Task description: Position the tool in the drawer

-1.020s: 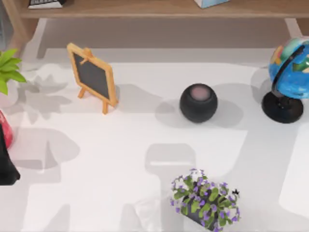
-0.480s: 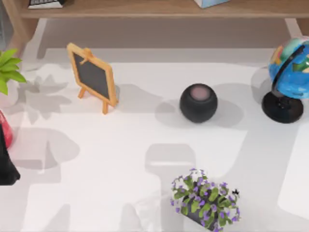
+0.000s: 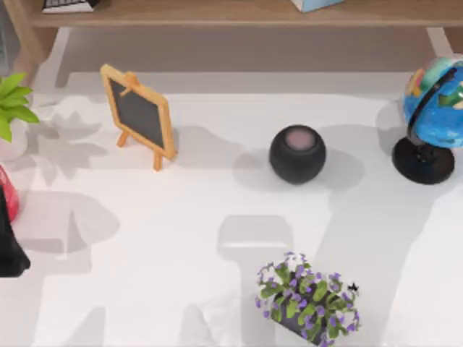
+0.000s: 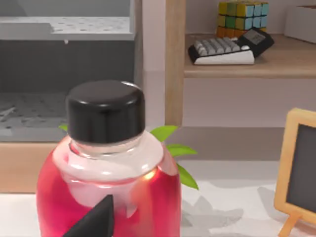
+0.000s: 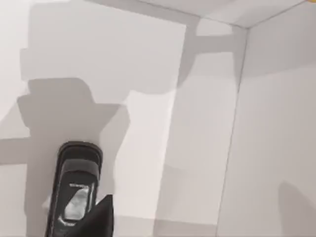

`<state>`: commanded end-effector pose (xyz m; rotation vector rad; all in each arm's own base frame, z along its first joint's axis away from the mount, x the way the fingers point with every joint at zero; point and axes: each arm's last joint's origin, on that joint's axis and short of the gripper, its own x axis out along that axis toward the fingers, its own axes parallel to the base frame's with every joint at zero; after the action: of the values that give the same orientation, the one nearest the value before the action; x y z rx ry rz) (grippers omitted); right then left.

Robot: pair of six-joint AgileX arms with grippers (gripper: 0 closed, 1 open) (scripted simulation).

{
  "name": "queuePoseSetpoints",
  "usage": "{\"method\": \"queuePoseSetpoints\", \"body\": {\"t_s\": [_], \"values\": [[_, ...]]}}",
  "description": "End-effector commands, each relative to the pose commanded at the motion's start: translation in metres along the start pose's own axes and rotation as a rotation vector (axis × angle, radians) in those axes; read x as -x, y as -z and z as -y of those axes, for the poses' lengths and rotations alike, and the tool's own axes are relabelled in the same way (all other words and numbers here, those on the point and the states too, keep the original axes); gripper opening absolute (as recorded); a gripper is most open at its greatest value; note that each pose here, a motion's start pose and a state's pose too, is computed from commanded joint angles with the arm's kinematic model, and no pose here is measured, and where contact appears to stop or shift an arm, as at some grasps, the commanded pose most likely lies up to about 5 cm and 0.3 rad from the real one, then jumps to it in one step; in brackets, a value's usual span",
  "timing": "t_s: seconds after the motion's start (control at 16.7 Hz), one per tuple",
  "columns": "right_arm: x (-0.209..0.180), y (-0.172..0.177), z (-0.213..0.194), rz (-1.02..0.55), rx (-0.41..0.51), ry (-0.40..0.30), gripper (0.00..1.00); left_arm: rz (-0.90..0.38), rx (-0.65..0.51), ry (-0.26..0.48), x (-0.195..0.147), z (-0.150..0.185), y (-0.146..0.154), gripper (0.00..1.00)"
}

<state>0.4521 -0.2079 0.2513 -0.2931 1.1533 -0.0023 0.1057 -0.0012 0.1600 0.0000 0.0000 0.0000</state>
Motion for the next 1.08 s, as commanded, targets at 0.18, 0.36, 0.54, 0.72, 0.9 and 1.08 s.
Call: {"method": "queuePoseSetpoints", "body": {"t_s": [0.18,0.36,0.54,0.72,0.9,1.08], "values": [[0.003,0.025,0.045,0.137,0.068,0.17,1.0,0.0,0.0,0.0,0.0,0.0,0.0,1.0],[-0.018,0.073,0.089,0.209,0.144,0.353,1.0,0.0,0.0,0.0,0.0,0.0,0.0,1.0],[-0.05,0.137,0.111,0.233,0.24,0.507,1.0,0.0,0.0,0.0,0.0,0.0,0.0,1.0],[-0.08,0.202,0.103,0.256,0.358,0.63,1.0,0.0,0.0,0.0,0.0,0.0,0.0,1.0],[-0.091,0.247,0.07,0.32,0.502,0.741,1.0,0.0,0.0,0.0,0.0,0.0,0.0,1.0],[-0.084,0.266,0.025,0.436,0.671,0.84,1.0,0.0,0.0,0.0,0.0,0.0,0.0,1.0]]}}
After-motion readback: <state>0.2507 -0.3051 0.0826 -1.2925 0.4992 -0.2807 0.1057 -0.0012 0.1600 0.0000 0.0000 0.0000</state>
